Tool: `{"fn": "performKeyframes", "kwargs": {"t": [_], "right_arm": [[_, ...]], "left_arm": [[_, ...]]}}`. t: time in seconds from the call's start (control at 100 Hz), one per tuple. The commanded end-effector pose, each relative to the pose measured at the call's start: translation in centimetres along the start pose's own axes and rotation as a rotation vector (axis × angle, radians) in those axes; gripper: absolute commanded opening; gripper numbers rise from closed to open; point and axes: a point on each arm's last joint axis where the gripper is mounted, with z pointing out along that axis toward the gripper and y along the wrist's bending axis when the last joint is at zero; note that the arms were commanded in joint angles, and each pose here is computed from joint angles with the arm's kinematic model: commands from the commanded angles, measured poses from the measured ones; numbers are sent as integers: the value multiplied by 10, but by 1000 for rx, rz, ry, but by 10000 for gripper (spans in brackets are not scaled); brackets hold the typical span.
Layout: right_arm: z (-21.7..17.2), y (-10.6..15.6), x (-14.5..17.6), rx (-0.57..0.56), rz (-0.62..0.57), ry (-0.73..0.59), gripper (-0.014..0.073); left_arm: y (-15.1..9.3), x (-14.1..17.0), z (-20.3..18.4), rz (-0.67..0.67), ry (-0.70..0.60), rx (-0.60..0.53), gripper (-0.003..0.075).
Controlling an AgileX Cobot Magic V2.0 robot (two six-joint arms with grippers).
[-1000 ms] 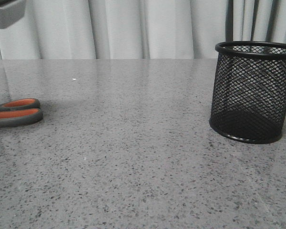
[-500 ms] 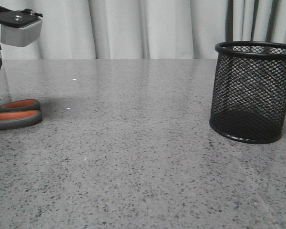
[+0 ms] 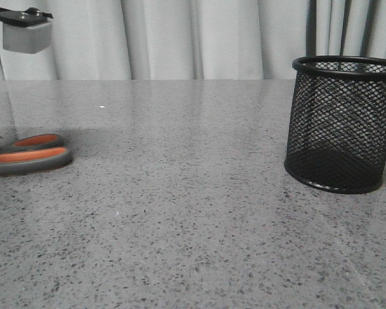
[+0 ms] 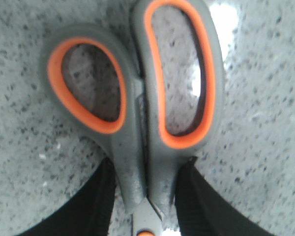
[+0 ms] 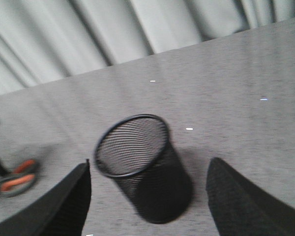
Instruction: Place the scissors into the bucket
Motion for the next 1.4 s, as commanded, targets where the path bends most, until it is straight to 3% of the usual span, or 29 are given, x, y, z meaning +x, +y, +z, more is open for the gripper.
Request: {"fn": "performKeyframes", "kwargs": {"t": [0.0,0.2,0.31,0.62,0.79,0.95,1.15,1.39], "right_arm": [[-2,12,-16,-101,48,-85,450],[-10,41,-25,-441,83,-172,450],[-11,51,-34,-538,59,-165,450],[14,66,-84,-564,-64,-48,451],[45,70,-111,-605,-59,40,451],[76,79,-130,-629,-87,109,451],[108,104,-144,-606,-171,154,451],[151,124,-128,-671,-159,273,454]], "left_arm": [[-7,-13,-17,-36,-132,-37,34],[-28,-24,-56,37,-214,-187,32],[-45,-31,-84,90,-289,-303,32],[-102,-39,-157,240,-557,-620,32],[-122,-40,-180,287,-678,-734,32],[-128,-43,-188,310,-730,-772,32],[-126,-41,-187,329,-692,-799,32],[-125,-40,-187,338,-675,-821,32]]}}
